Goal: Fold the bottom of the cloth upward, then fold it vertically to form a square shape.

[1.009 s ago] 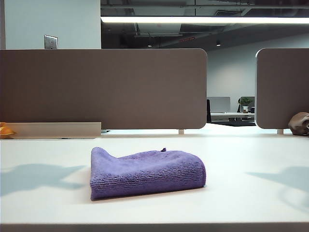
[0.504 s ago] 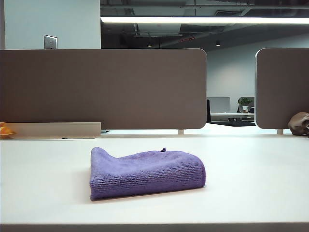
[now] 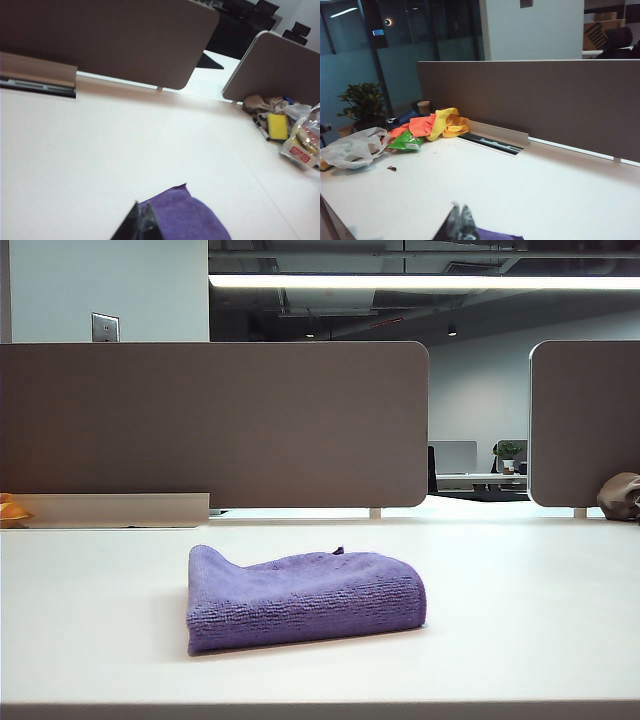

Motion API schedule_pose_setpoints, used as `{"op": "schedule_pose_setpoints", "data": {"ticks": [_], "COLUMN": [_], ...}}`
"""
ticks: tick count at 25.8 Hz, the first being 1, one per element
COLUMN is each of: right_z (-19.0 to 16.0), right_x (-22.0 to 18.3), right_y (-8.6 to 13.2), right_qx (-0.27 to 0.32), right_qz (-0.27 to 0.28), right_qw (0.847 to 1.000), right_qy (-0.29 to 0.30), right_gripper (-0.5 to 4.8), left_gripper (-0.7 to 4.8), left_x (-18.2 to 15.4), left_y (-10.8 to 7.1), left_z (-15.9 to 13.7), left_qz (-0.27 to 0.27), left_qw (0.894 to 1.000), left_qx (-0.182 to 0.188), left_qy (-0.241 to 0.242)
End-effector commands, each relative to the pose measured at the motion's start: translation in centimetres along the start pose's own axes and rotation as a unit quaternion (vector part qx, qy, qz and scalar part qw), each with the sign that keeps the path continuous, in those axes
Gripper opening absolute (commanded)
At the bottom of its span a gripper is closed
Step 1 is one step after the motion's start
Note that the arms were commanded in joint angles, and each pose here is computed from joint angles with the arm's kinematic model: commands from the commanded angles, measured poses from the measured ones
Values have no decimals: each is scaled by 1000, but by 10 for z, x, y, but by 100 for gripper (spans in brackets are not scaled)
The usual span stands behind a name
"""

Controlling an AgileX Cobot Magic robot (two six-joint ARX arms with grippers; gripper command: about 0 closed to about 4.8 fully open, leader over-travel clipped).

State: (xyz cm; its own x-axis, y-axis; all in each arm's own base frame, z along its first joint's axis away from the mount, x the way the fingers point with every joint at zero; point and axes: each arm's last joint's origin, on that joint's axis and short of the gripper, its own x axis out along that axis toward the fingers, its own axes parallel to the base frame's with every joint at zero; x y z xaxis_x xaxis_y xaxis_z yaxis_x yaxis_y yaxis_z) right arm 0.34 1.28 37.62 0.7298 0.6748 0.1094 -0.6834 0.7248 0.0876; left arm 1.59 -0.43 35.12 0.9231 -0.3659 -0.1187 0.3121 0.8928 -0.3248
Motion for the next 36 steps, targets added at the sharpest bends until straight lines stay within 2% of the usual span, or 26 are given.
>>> {"op": "schedule_pose_setpoints", "data": {"ticks": [1,5,10,14,17,19,20,23,29,33,36], "right_z": [-9,-34,-74,-121,-141,-163,-168,-193,-219,-221,-224], "right_x": [-5,0,20,45,51,56,57,61,62,61,61], "right_y": [0,-5,-18,-34,-40,-45,-47,-52,-56,-60,-61], "right_qx": [3,24,51,58,60,64,65,68,74,19,7], "right_qz": [-6,-12,-13,-13,-22,-31,-33,-35,-47,-105,-121], "right_qw": [1000,1000,998,997,997,995,995,994,991,990,988], "right_qy": [3,16,38,45,52,63,66,72,101,97,99], "right_gripper": [-1,-1,-1,-1,-1,0,0,0,0,0,0], "left_gripper": [-6,-6,-6,-6,-6,-6,-6,-6,-6,-6,-6], "left_x": [10,35,68,88,92,94,94,98,104,105,106], "left_y": [7,13,20,29,31,34,34,38,43,46,47], "left_z": [-20,-47,-81,-114,-122,-127,-129,-139,-153,-156,-159], "left_qz": [24,34,26,28,29,39,39,45,62,96,97], "left_qw": [1000,999,999,997,993,987,986,985,985,982,982], "left_qx": [4,9,13,65,106,149,155,157,156,158,158], "left_qy": [4,29,19,30,37,42,45,54,43,39,40]}}
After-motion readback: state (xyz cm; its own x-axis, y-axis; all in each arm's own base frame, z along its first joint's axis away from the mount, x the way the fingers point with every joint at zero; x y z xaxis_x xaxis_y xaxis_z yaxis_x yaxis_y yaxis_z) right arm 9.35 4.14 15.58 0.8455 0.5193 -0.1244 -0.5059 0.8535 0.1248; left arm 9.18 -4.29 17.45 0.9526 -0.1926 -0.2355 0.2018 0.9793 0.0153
